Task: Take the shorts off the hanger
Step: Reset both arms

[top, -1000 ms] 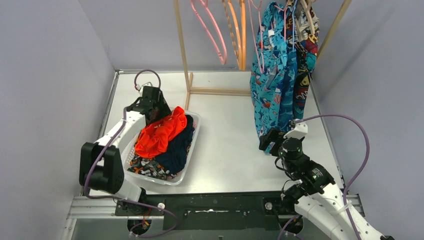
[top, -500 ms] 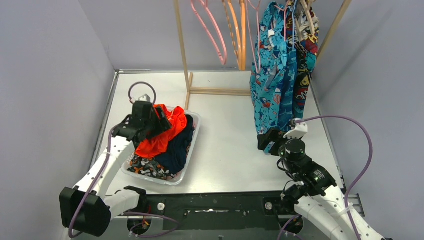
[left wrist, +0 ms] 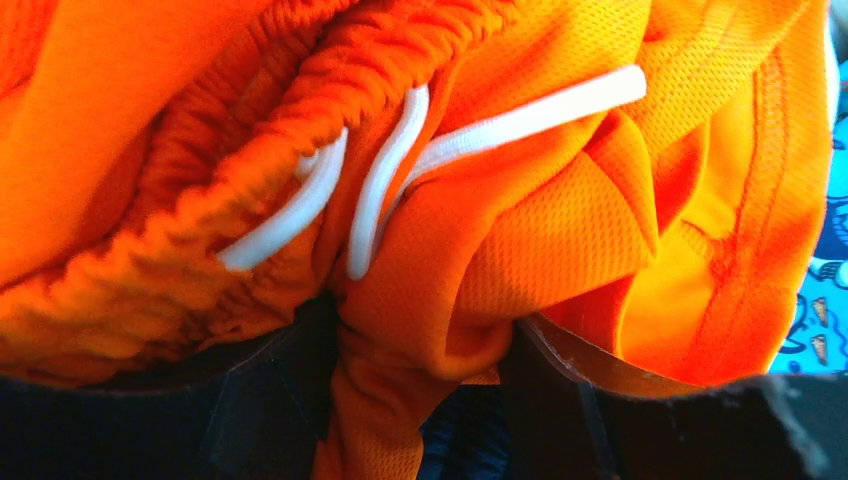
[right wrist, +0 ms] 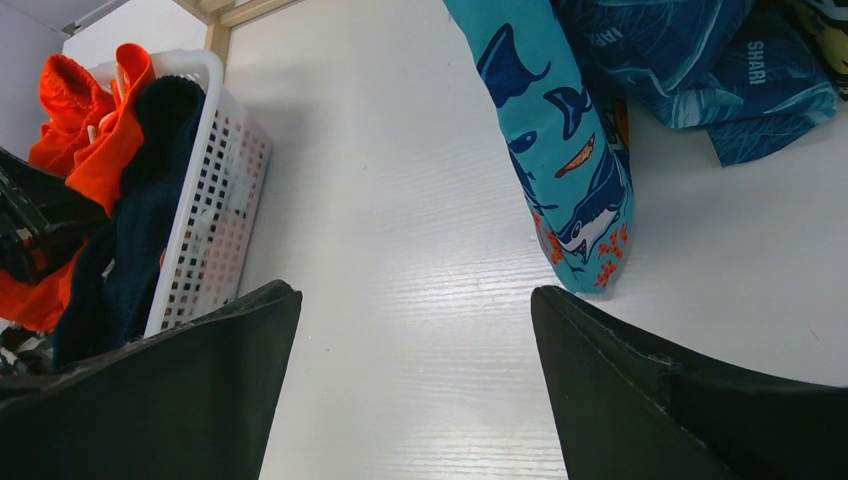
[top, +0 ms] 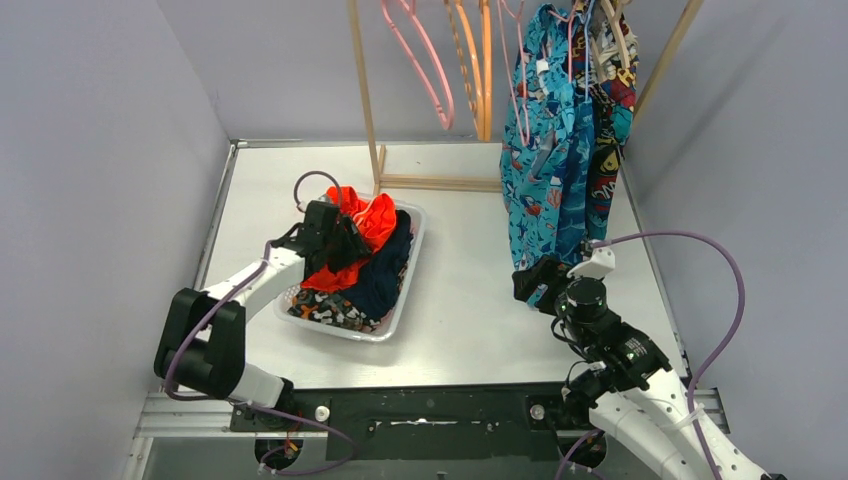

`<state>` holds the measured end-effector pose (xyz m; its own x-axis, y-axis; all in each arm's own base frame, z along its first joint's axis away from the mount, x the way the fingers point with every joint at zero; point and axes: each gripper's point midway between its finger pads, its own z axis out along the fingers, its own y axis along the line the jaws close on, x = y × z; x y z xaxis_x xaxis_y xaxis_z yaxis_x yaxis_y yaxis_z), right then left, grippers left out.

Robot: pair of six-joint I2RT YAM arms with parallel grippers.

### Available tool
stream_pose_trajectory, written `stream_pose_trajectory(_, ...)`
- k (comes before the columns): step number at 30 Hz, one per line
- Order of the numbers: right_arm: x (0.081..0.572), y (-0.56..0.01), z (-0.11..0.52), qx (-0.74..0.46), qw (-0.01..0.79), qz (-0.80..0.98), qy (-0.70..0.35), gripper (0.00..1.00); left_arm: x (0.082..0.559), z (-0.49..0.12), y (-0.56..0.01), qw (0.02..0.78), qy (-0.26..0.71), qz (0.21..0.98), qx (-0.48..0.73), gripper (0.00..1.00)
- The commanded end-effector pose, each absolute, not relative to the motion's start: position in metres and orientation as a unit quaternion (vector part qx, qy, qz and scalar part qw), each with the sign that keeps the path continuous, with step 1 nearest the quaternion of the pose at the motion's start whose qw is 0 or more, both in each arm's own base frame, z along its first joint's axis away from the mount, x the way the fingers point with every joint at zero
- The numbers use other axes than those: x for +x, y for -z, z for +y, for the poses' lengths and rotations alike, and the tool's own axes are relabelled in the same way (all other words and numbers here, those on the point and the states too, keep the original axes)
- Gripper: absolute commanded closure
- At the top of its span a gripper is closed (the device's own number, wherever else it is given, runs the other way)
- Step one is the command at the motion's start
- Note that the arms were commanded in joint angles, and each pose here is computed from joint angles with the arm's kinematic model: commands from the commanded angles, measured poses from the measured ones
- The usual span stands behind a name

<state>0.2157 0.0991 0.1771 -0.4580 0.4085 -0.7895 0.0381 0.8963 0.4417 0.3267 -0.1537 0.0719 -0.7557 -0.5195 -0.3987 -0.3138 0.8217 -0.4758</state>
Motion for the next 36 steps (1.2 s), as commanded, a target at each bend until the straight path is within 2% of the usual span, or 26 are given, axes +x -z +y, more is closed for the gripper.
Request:
stream_pose_trajectory(1,0.218,-0.197,0.100,0.140,0.517,0.821,-0.199,0.11,0.314,-0.151,-0.056,0.250,0.175,0.922,-0.238,0.44)
stream_pose_trajectory(7,0.223,-0.217,0.103,0.106,0.536,0.815,-0.195,0.11,0.315,-0.133,-0.120,0.348,0.175,0.897,-0.209,0.37)
stream_pose_trajectory(8,0.224,-0.224,0.101,0.100,0.544,0.811,-0.190,0.11,0.314,-0.129,-0.132,0.365,0.174,0.891,-0.205,0.26)
stream_pose_trajectory(11,0.230,-0.250,0.097,0.073,0.581,0.791,-0.176,0.10,0.311,-0.112,-0.173,0.421,0.162,0.869,-0.203,0.23)
stream_pose_trajectory(18,0.241,-0.312,0.082,0.043,0.650,0.748,-0.127,0.07,0.311,-0.076,-0.257,0.521,0.115,0.819,-0.209,0.19)
stream_pose_trajectory(22,0.247,-0.351,0.050,0.068,0.679,0.729,-0.044,0.05,0.315,-0.055,-0.299,0.559,0.066,0.799,-0.213,0.18)
stream_pose_trajectory(25,0.255,-0.369,0.023,0.097,0.672,0.732,0.050,0.01,0.317,-0.042,-0.334,0.590,0.040,0.779,-0.211,0.18)
stream_pose_trajectory(28,0.268,-0.377,0.011,0.103,0.647,0.748,0.110,0.01,0.315,-0.034,-0.359,0.613,0.028,0.761,-0.211,0.18)
stream_pose_trajectory(36,0.283,-0.403,-0.013,0.138,0.662,0.736,0.036,0.02,0.300,-0.028,-0.359,0.617,0.022,0.761,-0.201,0.18)
